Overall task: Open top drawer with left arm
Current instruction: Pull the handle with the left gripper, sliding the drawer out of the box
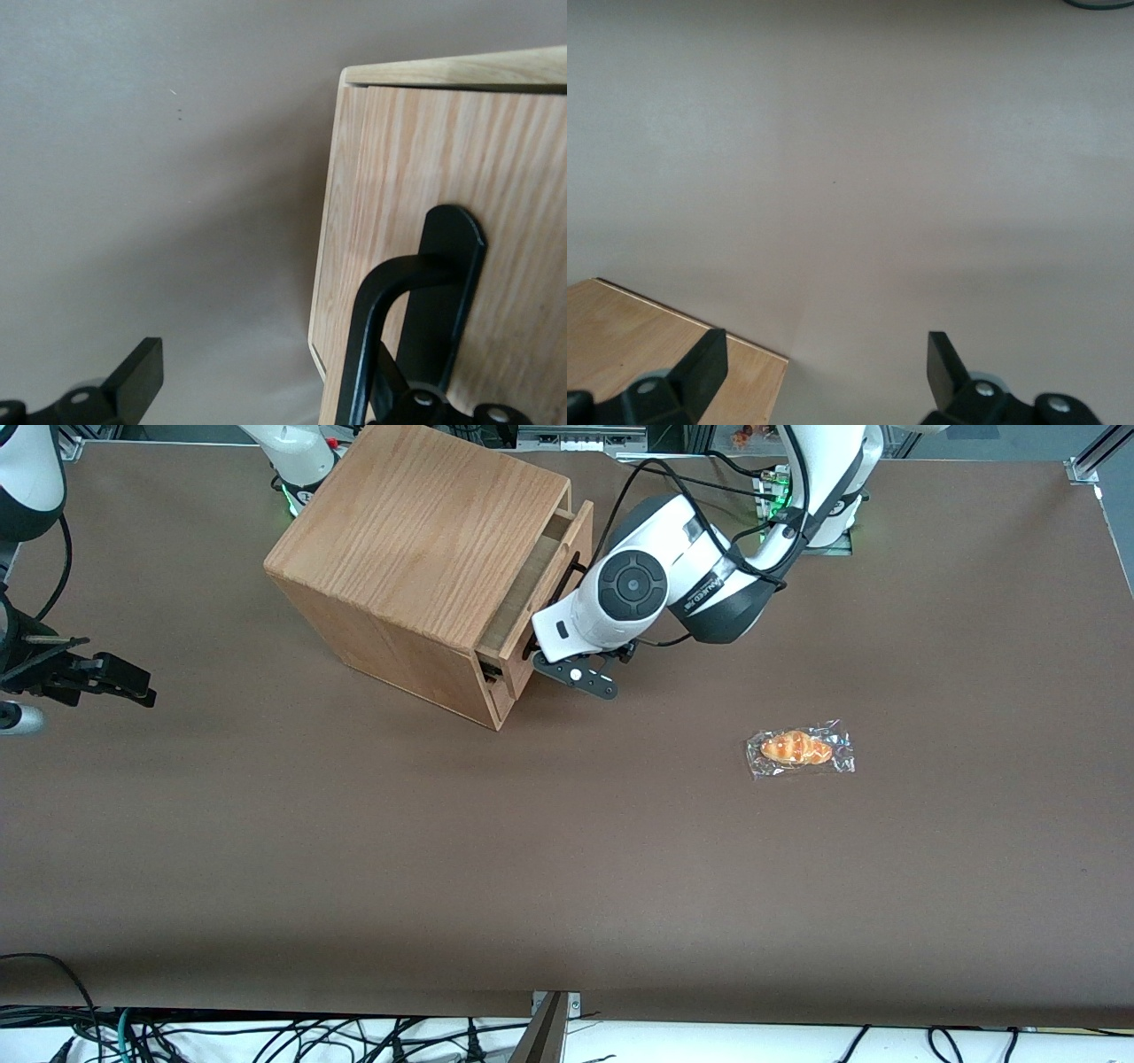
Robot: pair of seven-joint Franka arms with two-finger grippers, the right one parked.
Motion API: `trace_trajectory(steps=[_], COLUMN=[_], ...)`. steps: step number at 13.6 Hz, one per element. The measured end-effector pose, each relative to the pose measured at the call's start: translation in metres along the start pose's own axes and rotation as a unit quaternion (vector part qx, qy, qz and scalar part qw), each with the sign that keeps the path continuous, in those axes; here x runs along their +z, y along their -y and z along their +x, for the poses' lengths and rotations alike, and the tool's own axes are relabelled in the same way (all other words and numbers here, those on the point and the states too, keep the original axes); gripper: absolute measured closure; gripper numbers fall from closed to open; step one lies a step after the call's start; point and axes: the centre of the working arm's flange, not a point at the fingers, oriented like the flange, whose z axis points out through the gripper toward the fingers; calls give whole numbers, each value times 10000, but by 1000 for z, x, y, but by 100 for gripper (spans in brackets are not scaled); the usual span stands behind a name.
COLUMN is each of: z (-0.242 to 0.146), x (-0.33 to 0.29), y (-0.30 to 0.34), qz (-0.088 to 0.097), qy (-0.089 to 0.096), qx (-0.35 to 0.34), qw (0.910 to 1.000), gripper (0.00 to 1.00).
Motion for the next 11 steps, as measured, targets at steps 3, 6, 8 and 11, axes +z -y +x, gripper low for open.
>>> trace_trajectory(steps=[3,6,8,11], z=[1,1,0,1], x=[-5,-10,-11,-11], y=[8,15,22,27], qz=[-5,-2,4,11], qy=[-24,-46,-49,-30], qx=[-55,-103,-145,-130], qw=[10000,9999,9999,9999], gripper=[0,0,0,0])
